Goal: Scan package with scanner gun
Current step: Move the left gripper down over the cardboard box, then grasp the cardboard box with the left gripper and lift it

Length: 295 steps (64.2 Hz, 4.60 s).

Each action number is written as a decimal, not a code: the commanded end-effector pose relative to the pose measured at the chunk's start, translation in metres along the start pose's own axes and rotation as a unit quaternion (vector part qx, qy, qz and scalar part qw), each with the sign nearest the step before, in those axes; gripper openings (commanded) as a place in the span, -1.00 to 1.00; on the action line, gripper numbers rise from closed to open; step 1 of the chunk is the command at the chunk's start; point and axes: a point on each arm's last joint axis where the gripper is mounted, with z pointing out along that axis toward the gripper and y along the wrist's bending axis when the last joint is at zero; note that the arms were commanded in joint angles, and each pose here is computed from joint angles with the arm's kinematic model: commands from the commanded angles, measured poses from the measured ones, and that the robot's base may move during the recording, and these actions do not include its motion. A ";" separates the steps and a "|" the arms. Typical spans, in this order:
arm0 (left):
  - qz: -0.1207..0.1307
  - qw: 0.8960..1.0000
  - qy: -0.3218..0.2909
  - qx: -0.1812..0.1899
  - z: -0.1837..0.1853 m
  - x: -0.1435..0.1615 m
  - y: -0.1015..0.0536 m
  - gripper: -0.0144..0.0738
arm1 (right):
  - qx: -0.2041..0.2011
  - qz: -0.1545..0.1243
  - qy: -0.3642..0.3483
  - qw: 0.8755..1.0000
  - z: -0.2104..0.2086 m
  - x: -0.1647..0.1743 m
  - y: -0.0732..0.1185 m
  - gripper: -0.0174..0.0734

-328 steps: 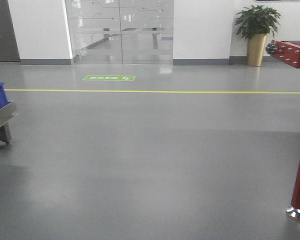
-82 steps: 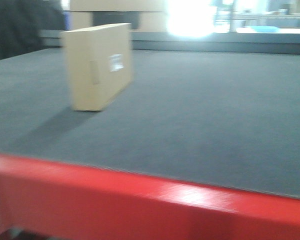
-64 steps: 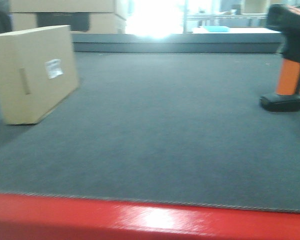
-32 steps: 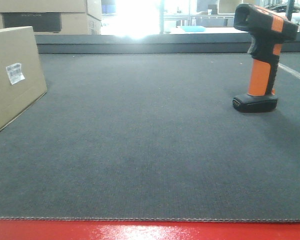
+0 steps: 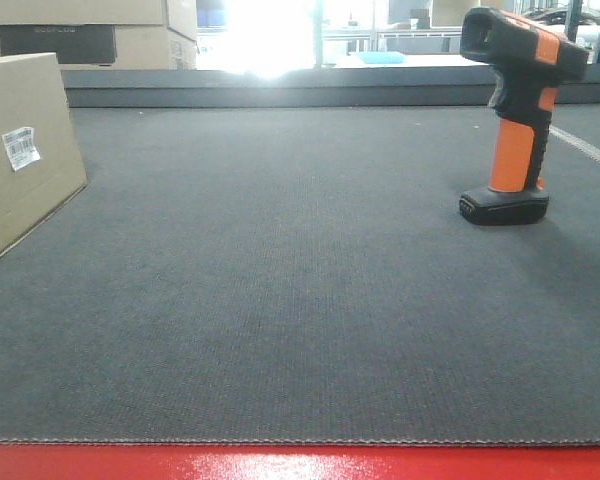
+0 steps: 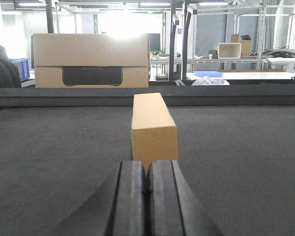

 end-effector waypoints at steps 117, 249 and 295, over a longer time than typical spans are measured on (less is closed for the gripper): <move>-0.058 0.998 -0.023 0.015 0.001 -0.163 0.006 -0.22 | -0.017 0.000 -0.092 0.996 -0.004 -0.169 0.019 -0.29; 0.022 0.797 0.603 0.002 0.346 -0.055 0.012 0.37 | -0.068 -0.011 0.024 0.997 0.057 -0.155 0.032 0.64; -0.111 0.802 0.567 0.153 0.322 -0.105 -0.022 -0.92 | -0.068 -0.011 0.032 0.997 0.057 -0.152 0.032 0.64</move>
